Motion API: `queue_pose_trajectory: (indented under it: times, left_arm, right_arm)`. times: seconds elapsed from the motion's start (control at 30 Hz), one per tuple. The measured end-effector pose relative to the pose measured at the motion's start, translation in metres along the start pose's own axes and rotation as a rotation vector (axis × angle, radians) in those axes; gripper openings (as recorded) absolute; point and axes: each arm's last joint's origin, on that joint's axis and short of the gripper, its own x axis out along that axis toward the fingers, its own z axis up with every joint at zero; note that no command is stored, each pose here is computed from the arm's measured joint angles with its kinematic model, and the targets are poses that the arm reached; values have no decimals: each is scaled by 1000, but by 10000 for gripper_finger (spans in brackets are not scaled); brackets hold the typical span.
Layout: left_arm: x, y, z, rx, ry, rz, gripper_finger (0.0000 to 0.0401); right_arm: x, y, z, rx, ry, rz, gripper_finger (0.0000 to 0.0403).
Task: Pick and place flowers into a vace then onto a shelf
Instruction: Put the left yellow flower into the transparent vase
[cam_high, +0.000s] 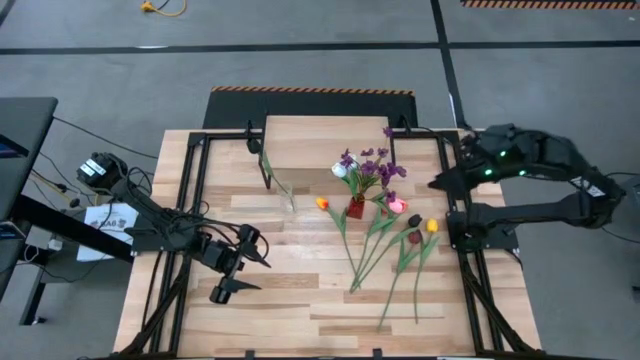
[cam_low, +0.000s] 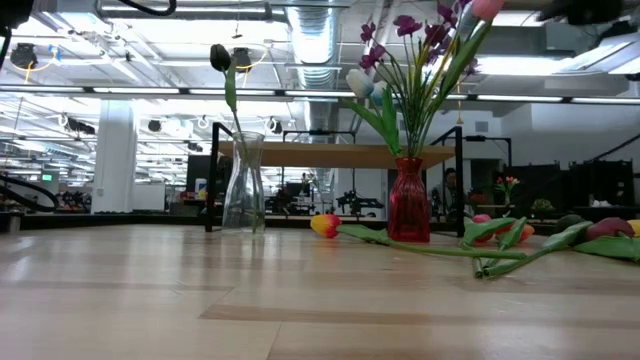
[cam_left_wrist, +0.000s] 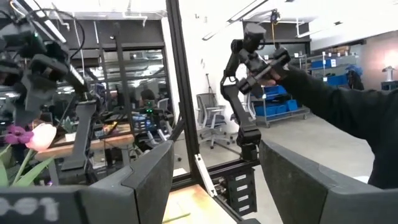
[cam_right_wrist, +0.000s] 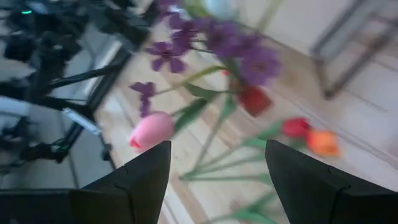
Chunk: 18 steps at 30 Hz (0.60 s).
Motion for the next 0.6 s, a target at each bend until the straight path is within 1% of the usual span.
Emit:
queue_pose_trajectory:
  times: [0.1, 0.2, 0.3, 0.43, 0.53, 0.6]
  left_arm:
    - [0, 0, 0, 1, -2, -6, 226]
    - [0, 0, 0, -2, -2, -6, 226]
    - [0, 0, 0, 3, -2, -6, 226]
    - [0, 0, 0, 21, -2, -5, 226]
    - [0, 0, 0, 58, -4, -4, 226]
    - [0, 0, 1, 78, -9, -3, 226]
  right_arm:
    - [25, -1, -8, -48, 5, 76, 255]
    - [46, 0, -19, -84, 72, 124, 255]
    - [57, -2, -33, -92, 183, 104, 255]
    - [62, -1, -47, -22, 312, 44, 255]
    - [61, 3, -53, 47, 344, 29, 255]
    - [61, 4, -58, 84, 347, -12, 255]
